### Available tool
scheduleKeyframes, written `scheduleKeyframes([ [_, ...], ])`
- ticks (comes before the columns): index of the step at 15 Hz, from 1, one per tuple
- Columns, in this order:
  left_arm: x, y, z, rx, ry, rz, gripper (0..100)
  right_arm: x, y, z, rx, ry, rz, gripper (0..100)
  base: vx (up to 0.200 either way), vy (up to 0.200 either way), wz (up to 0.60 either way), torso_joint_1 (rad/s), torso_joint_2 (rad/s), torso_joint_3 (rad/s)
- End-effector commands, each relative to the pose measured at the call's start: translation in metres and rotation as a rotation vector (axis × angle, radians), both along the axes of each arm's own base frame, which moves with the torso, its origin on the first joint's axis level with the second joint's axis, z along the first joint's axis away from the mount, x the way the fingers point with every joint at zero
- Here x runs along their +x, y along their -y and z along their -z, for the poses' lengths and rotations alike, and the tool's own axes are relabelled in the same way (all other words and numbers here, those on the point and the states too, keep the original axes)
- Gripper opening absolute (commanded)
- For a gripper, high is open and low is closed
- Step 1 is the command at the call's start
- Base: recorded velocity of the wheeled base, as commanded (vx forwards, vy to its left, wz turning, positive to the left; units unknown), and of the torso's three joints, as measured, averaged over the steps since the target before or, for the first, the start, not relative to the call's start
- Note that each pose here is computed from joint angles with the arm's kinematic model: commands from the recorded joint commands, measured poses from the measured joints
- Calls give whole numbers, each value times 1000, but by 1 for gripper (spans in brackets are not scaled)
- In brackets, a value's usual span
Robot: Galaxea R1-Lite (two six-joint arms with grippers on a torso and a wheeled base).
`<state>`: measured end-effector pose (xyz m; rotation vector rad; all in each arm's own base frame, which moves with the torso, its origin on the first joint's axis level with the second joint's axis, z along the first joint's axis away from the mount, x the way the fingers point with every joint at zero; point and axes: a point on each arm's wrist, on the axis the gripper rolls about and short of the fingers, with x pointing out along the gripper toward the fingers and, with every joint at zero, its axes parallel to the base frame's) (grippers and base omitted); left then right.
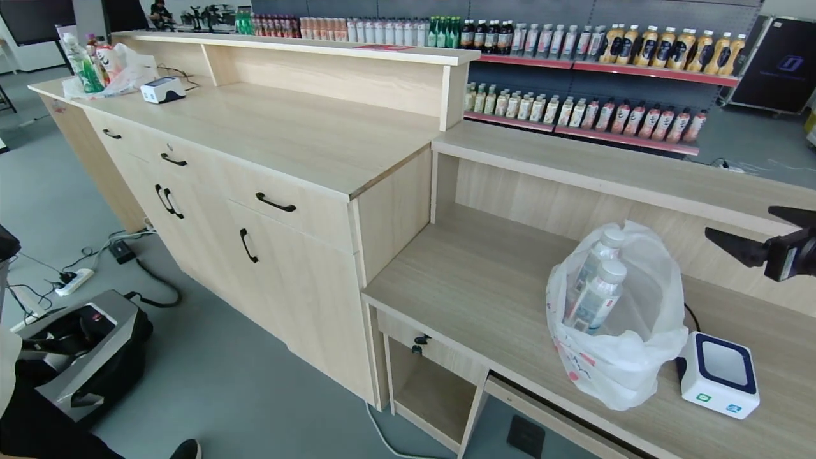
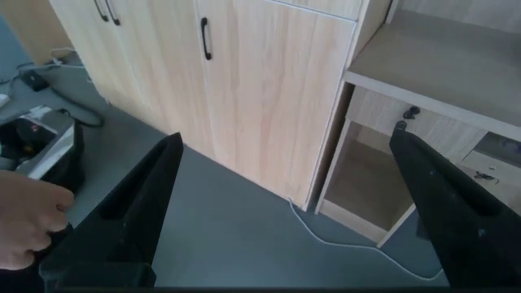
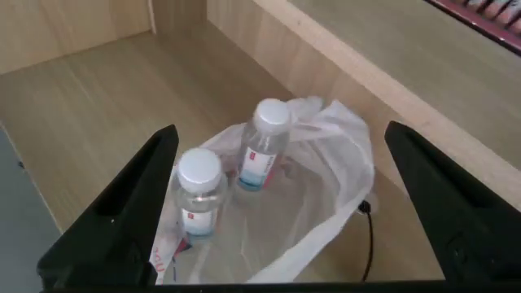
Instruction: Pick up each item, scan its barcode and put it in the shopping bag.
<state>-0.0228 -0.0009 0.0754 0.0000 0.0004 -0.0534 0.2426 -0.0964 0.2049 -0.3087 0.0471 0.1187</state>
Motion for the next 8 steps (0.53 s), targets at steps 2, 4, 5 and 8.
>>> scheduleKeyframes([
  [2, 0, 0, 0, 0, -1, 0, 100, -33, 49, -11, -62, -27, 242, 100, 0, 0, -600, 5, 2, 2],
  [4, 0, 0, 0, 0, -1, 0, 100, -47, 82, 1, -45, -127, 391, 100, 0, 0, -600, 0, 5, 5],
  [5, 0, 0, 0, 0, -1, -1, 100, -53, 102, 2, -17, -173, 457, 100, 0, 0, -600, 2, 2, -2],
  [8, 0, 0, 0, 0, -1, 0, 100, -53, 141, 11, -1, -251, 604, 100, 0, 0, -600, -1, 4, 2],
])
